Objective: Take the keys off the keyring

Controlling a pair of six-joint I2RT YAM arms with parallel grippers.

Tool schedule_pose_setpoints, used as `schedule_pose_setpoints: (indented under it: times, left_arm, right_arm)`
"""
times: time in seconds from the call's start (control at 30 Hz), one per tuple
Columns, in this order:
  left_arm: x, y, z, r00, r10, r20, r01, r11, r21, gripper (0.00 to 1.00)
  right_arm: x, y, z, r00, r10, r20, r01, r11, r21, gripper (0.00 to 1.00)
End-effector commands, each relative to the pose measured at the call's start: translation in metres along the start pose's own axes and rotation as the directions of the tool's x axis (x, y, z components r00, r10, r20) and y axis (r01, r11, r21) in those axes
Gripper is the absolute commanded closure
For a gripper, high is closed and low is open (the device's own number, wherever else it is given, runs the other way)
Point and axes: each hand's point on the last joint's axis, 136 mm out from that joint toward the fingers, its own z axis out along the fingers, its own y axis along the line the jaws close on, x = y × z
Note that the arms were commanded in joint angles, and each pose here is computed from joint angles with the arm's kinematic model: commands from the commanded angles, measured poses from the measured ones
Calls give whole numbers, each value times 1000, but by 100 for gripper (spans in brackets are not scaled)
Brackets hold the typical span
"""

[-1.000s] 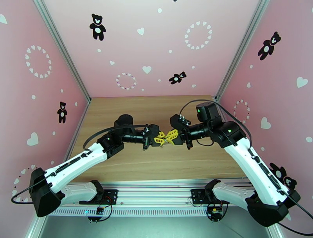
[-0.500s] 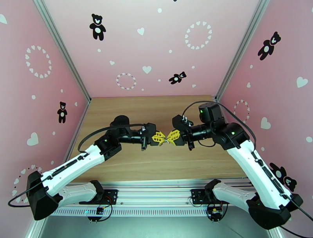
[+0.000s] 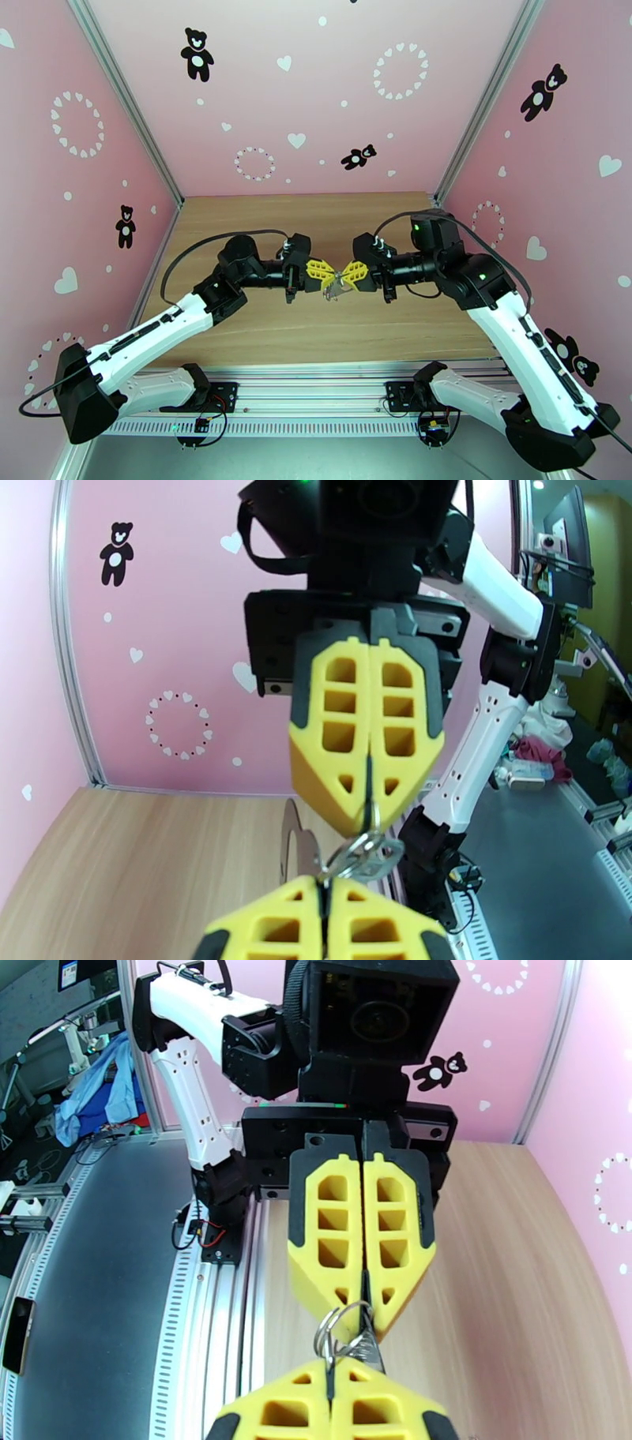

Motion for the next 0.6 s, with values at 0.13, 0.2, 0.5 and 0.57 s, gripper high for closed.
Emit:
schedule_pose_setpoints:
  times: [0.13, 0.2, 0.5, 0.57]
  left_arm:
    - [-42, 15, -5, 965, -134, 227, 148, 988, -46, 100]
    - [-45, 19, -4, 949, -189, 252, 205, 978, -37, 100]
    - [-35, 27, 5, 941, -227, 249, 250, 966, -65, 100]
    - [-17, 37, 6, 964, -196, 178, 224, 963, -150, 83]
  right_arm:
    - [2, -4, -3, 999, -32, -21, 33, 999, 33, 100]
    - [0, -3, -2, 999, -38, -10, 38, 999, 28, 100]
    - [-6, -12, -3, 998, -60, -10, 61, 996, 66, 100]
    - [-8, -13, -3, 998, -63, -13, 64, 996, 60, 100]
